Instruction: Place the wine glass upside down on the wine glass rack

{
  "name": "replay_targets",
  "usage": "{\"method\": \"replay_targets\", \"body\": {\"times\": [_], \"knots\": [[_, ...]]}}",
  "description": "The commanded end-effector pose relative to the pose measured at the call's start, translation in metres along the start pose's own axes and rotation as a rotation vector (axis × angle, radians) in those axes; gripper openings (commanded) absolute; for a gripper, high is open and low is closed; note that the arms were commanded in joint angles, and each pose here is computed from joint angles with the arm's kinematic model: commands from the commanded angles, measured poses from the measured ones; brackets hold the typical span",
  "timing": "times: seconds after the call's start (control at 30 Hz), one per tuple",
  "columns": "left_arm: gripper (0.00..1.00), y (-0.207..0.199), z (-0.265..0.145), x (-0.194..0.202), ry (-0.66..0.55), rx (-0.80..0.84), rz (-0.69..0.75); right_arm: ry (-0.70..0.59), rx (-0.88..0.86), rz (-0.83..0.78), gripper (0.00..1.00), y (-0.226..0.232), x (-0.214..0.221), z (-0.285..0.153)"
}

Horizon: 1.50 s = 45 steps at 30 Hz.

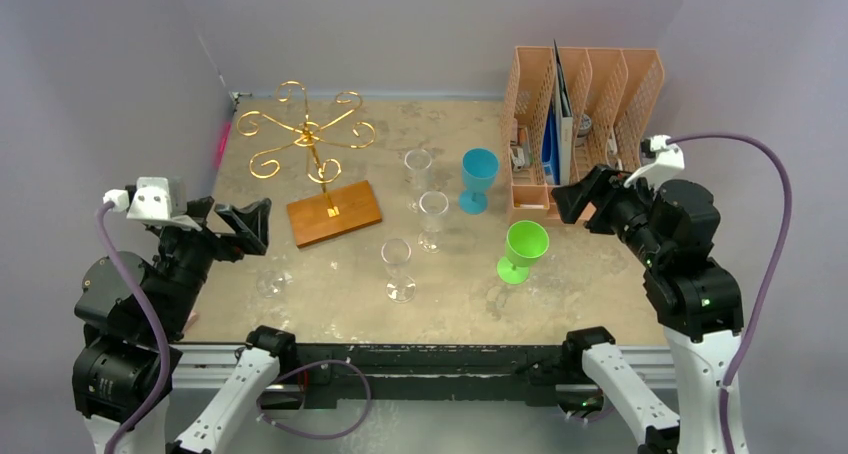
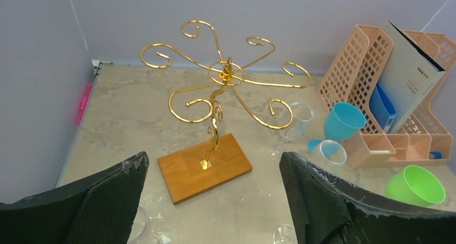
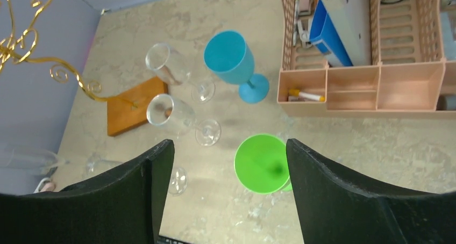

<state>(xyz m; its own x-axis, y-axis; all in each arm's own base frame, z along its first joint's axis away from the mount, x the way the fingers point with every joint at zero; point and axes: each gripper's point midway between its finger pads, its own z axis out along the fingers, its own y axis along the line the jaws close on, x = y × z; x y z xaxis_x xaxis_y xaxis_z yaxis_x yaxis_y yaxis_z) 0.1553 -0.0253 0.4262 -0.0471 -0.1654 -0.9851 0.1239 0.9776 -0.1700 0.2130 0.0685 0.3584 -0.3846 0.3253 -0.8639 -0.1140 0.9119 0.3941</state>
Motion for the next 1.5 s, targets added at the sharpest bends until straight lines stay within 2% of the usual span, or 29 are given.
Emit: {"method": "replay_targets", "body": {"times": [0.0,0.2,0.47,0.63,0.7,0.77,1.0,1.1,1.33,1.47], "knots": [[0.91,-0.012,0.005,0.016,0.048,0.060,-0.034,0.126,-0.075,0.032,0.79,0.013,0.024,-0.002],[0.91,-0.039,0.008,0.046,0.150,0.225,-0.037,0.351,-0.161,0.064,0.80,0.024,0.063,0.011],[0.92,-0.053,0.014,0.076,0.224,0.312,-0.058,0.382,-0.250,0.111,0.79,0.045,0.066,0.029],[0.91,-0.065,0.013,0.100,0.296,0.395,-0.072,0.452,-0.198,-0.051,0.76,0.065,0.091,0.050],[0.90,-0.067,0.013,0.108,0.326,0.406,-0.085,0.474,-0.171,-0.096,0.71,0.073,0.099,0.061],[0.89,-0.066,0.014,0.115,0.346,0.396,-0.102,0.486,-0.174,-0.130,0.67,0.086,0.105,0.072],[0.87,-0.059,0.021,0.126,0.369,0.331,-0.159,0.491,-0.279,-0.257,0.66,0.156,0.129,0.089],[0.87,-0.054,0.023,0.128,0.366,0.296,-0.173,0.493,-0.288,-0.304,0.63,0.179,0.141,0.091],[0.87,-0.034,0.025,0.129,0.317,0.167,-0.212,0.536,-0.222,-0.426,0.57,0.198,0.171,0.093],[0.87,-0.027,0.026,0.128,0.288,0.132,-0.220,0.598,-0.267,-0.494,0.55,0.210,0.189,0.086]]}}
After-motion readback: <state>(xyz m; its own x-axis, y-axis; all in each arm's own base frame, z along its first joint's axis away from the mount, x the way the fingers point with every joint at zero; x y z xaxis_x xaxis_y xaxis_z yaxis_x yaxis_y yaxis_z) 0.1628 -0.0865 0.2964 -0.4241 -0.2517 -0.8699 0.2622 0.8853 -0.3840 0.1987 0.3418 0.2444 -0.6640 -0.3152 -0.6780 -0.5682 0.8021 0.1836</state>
